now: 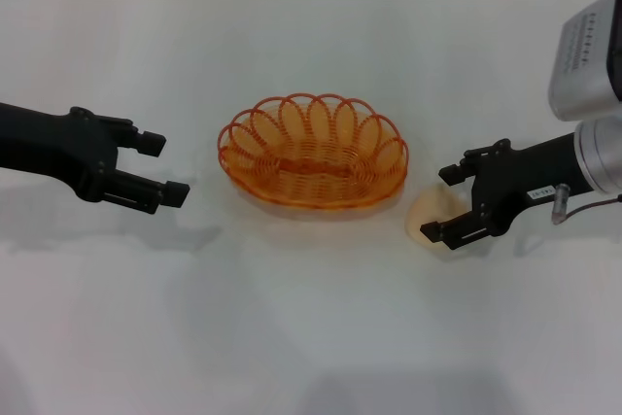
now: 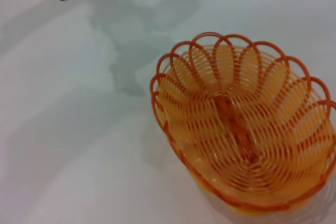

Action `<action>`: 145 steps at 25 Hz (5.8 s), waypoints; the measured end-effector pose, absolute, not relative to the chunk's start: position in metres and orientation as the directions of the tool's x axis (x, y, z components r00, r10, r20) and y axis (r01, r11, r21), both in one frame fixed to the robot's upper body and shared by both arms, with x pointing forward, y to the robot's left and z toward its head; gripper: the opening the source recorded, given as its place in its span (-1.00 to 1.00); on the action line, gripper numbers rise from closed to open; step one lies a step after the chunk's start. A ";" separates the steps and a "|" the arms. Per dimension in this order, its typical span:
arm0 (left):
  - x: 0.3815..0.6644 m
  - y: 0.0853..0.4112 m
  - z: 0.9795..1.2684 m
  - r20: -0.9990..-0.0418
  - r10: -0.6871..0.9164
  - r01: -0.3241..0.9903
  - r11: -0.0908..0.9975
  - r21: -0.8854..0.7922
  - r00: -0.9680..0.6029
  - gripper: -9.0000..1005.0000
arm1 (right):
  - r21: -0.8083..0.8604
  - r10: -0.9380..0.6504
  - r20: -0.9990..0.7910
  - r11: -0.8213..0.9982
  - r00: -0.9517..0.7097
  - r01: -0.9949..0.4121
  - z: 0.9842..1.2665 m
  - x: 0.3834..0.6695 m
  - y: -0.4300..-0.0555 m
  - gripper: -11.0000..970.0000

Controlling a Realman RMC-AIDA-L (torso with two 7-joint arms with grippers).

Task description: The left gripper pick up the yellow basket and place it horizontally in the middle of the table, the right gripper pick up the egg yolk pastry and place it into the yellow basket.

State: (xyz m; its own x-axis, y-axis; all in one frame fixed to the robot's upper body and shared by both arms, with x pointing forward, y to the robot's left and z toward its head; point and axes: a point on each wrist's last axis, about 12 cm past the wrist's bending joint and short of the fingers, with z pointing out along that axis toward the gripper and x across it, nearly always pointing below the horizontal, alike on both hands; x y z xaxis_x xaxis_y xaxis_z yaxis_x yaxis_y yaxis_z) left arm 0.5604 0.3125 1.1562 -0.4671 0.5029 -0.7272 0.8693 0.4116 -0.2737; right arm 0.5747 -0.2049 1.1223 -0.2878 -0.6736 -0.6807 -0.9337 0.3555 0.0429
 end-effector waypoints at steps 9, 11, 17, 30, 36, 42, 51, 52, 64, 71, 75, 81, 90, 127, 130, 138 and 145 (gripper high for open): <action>0.560 0.311 1.155 -0.728 0.501 0.869 0.411 -0.276 -0.468 0.68 | 0.029 -0.678 -0.683 0.348 -0.272 -0.937 1.126 0.576 -0.203 0.36; 0.561 0.310 1.155 -0.729 0.501 0.870 0.410 -0.275 -0.467 0.68 | 0.029 -0.678 -0.683 0.347 -0.272 -0.938 1.126 0.576 -0.202 0.17; 0.562 0.310 1.156 -0.729 0.501 0.869 0.411 -0.275 -0.467 0.66 | 0.030 -0.678 -0.683 0.347 -0.273 -0.937 1.126 0.576 -0.202 -0.28; 0.561 0.310 1.155 -0.729 0.498 0.868 0.412 -0.276 -0.469 0.63 | 0.030 -0.692 -0.677 0.312 -0.249 -0.950 1.129 0.573 -0.197 -0.56; 0.559 0.312 1.154 -0.730 0.493 0.865 0.416 -0.281 -0.474 0.62 | 0.007 -0.689 -0.693 0.289 -0.213 -0.957 1.139 0.570 -0.192 -0.68; 0.556 0.315 1.151 -0.728 0.491 0.862 0.420 -0.284 -0.479 0.60 | -0.009 -0.675 -0.709 0.298 -0.204 -0.955 1.154 0.569 -0.191 -0.78; 0.552 0.318 1.148 -0.721 0.496 0.860 0.420 -0.289 -0.485 0.58 | -0.054 -0.659 -0.735 0.287 -0.156 -0.956 1.183 0.575 -0.174 -0.88; 0.552 0.318 1.148 -0.721 0.496 0.860 0.421 -0.289 -0.485 0.58 | -0.061 -0.659 -0.738 0.282 -0.147 -0.958 1.187 0.578 -0.170 -0.88; 0.554 0.315 1.149 -0.718 0.487 0.853 0.425 -0.303 -0.498 0.61 | -0.087 -0.674 -0.730 0.257 -0.114 -0.963 1.187 0.607 -0.125 -0.90; 0.556 0.312 1.151 -0.721 0.485 0.855 0.419 -0.305 -0.495 0.72 | -0.085 -0.690 -0.714 0.255 -0.119 -0.963 1.180 0.612 -0.116 -0.90; 0.556 0.310 1.151 -0.724 0.481 0.855 0.417 -0.307 -0.494 0.76 | -0.100 -0.691 -0.714 0.260 -0.112 -0.960 1.178 0.613 -0.112 -0.91; 0.556 0.308 1.149 -0.726 0.478 0.856 0.412 -0.312 -0.495 0.76 | -0.092 -0.701 -0.703 0.255 -0.119 -0.963 1.173 0.613 -0.109 -0.89; 0.554 0.309 1.148 -0.725 0.477 0.854 0.416 -0.312 -0.497 0.77 | -0.080 -0.694 -0.710 0.245 -0.117 -0.966 1.173 0.611 -0.104 -0.86; 0.526 0.336 1.144 -0.847 0.389 0.892 0.408 -0.194 -0.362 0.76 | -0.002 -0.485 -0.860 0.316 -0.159 -0.949 1.162 0.531 -0.223 0.52; 0.524 0.336 1.143 -0.855 0.386 0.897 0.403 -0.183 -0.348 0.76 | -0.007 -0.491 -0.858 0.304 -0.151 -0.953 1.162 0.530 -0.223 0.52; 0.525 0.333 1.143 -0.860 0.395 0.908 0.384 -0.165 -0.323 0.76 | -0.015 -0.501 -0.854 0.288 -0.138 -0.958 1.163 0.531 -0.221 0.51; 0.526 0.333 1.145 -0.863 0.401 0.915 0.373 -0.153 -0.308 0.76 | -0.015 -0.504 -0.853 0.280 -0.134 -0.960 1.163 0.530 -0.220 0.51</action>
